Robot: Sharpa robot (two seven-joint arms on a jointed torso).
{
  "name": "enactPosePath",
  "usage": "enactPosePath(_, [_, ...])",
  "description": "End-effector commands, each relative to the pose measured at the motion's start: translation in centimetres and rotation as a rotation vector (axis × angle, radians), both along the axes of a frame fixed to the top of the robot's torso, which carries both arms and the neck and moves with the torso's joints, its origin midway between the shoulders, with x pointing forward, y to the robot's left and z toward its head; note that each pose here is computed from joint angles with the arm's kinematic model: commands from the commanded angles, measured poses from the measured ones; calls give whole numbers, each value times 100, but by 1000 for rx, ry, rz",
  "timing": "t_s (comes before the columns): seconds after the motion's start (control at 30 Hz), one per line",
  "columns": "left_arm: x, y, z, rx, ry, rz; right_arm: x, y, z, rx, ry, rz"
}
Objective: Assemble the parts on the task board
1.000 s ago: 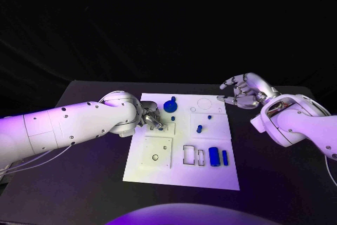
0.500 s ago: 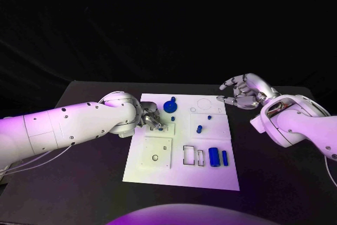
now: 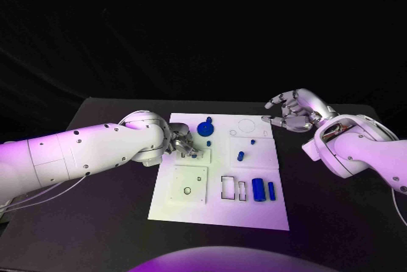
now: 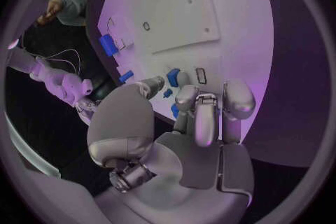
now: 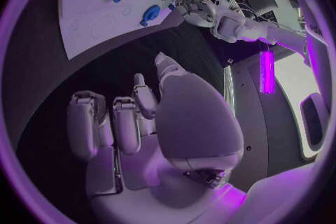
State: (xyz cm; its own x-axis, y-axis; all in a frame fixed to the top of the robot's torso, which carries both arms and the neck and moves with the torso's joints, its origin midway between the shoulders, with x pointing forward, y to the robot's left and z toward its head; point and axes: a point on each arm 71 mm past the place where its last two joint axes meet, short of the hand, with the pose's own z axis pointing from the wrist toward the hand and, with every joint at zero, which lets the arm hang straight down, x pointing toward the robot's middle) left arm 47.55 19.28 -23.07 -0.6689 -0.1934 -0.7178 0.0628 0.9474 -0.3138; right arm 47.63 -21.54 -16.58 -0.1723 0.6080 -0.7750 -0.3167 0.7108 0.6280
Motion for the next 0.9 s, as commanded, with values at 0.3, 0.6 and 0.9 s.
enactPosePath(0.3, [-28,-1,37,-15,0,-1,-3,3,-7,-4,-2,10])
enactPosePath(0.6, [23,-1,285,-75,-19,17,10,-7,-21,-6,0,5])
enactPosePath(0.9, [258,231,465,-44,-36,68,15,-11,-28,-8,3,3])
